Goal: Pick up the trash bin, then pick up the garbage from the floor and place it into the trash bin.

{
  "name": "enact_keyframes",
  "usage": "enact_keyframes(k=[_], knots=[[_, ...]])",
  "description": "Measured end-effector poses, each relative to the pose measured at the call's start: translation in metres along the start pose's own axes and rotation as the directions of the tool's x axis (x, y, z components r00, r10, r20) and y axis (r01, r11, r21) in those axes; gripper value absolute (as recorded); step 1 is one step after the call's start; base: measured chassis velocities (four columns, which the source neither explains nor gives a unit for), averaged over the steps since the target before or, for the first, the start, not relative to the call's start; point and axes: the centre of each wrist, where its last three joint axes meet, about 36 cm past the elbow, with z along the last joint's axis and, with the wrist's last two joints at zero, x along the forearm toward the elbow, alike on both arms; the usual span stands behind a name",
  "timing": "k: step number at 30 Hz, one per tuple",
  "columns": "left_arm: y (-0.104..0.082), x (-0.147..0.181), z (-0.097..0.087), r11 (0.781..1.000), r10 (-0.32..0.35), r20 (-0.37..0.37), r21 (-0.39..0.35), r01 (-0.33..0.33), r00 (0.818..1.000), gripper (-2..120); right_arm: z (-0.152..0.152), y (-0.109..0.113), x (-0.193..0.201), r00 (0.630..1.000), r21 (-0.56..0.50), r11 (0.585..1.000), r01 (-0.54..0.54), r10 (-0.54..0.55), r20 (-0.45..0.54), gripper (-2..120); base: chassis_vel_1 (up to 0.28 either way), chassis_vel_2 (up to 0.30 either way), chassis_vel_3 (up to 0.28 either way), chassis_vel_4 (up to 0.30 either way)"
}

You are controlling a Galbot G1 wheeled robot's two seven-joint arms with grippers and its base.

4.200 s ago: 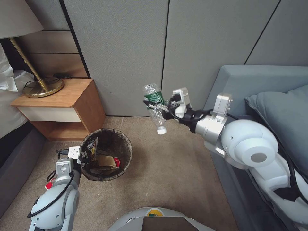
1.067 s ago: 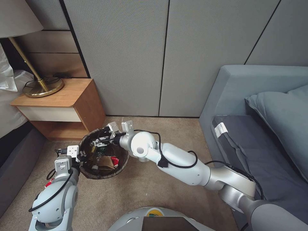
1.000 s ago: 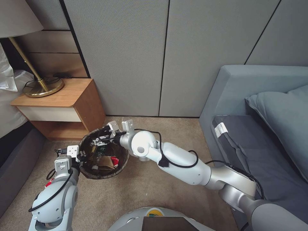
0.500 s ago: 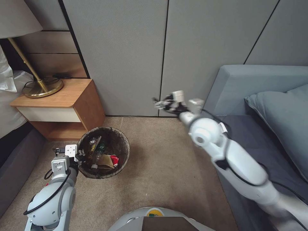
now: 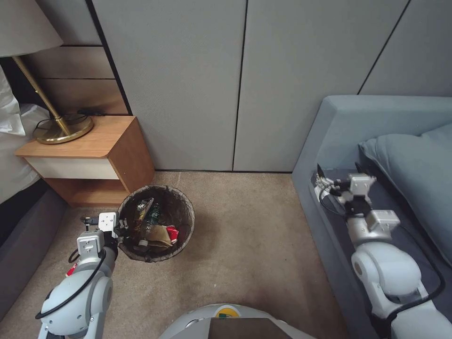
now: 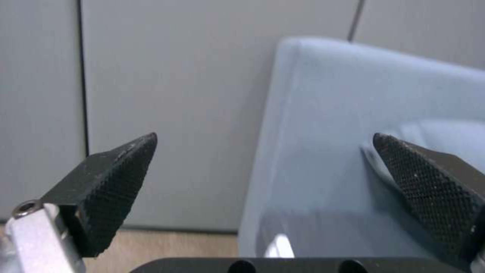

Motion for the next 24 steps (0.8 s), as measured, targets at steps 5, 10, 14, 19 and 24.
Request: enact_keyframes(k=[5,10,14,19,24], knots=[[0.0,0.0,0.001,1.0,0.003,0.011,0.009,-0.003,1.0,4,0.018,0.001,0.026,1.0,0.027,0.999,-0.024,0.024,-0.012,100,0.0,0.0,0.0,0.0],[-0.002,-0.001,0.002,1.0,0.011,0.018,0.018,-0.012,1.0,4,0.03,0.004,0.035,0.999,0.026,0.998,-0.048,0.049,-0.016,100,0.0,0.0,0.0,0.0],[-0.001,-0.001,0.001,1.0,0.014,0.026,0.025,-0.015,1.0,4,0.037,0.003,0.041,0.999,0.052,0.997,-0.05,0.05,0.004,100,0.0,0.0,0.0,0.0],[-0.001,0.0,0.001,0.999,0.018,0.03,0.029,-0.019,0.999,4,0.041,0.004,0.042,0.998,0.037,0.998,-0.059,0.059,-0.004,100,0.0,0.0,0.0,0.0],[-0.001,0.0,0.001,0.999,0.023,0.037,0.04,-0.025,0.999,4,0.042,0.006,0.04,0.999,0.026,0.998,-0.053,0.053,-0.005,100,0.0,0.0,0.0,0.0]])
